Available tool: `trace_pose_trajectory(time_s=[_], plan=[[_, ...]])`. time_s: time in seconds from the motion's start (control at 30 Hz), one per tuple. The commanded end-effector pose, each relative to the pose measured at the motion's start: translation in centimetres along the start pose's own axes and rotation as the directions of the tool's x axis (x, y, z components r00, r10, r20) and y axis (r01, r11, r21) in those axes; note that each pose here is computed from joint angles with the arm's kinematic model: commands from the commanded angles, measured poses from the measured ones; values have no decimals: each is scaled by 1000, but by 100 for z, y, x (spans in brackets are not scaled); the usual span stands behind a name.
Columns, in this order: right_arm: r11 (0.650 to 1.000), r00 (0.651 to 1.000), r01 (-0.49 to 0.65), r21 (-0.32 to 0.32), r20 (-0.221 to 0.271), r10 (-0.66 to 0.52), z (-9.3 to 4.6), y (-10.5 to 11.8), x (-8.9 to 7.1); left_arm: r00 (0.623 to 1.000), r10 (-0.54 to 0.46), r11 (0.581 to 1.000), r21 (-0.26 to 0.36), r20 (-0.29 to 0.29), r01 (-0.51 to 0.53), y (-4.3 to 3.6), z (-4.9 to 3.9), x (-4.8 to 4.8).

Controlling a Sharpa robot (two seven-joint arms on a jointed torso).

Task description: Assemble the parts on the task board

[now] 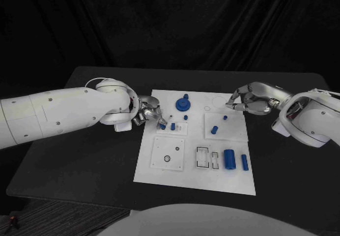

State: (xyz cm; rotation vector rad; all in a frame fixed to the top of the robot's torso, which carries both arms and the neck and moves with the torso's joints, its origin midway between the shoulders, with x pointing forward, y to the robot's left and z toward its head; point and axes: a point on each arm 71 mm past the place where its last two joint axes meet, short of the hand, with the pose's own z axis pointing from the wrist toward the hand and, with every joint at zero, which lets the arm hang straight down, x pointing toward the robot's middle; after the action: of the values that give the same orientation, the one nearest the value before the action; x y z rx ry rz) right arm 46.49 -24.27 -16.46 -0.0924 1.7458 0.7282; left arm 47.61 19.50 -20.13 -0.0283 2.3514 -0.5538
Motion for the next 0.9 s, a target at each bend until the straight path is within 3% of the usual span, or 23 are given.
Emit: trace_pose_trajectory(time_s=[0.03,0.9], plan=[[1000,1000,-1,-1,14,1,-7,-2,-2,1000,3,1000,12,-18,-3,-6,4,22],[1000,1000,-1,15,-4,1,-19,-15,11,999,4,1000,4,-32,-4,42,-16,30]])
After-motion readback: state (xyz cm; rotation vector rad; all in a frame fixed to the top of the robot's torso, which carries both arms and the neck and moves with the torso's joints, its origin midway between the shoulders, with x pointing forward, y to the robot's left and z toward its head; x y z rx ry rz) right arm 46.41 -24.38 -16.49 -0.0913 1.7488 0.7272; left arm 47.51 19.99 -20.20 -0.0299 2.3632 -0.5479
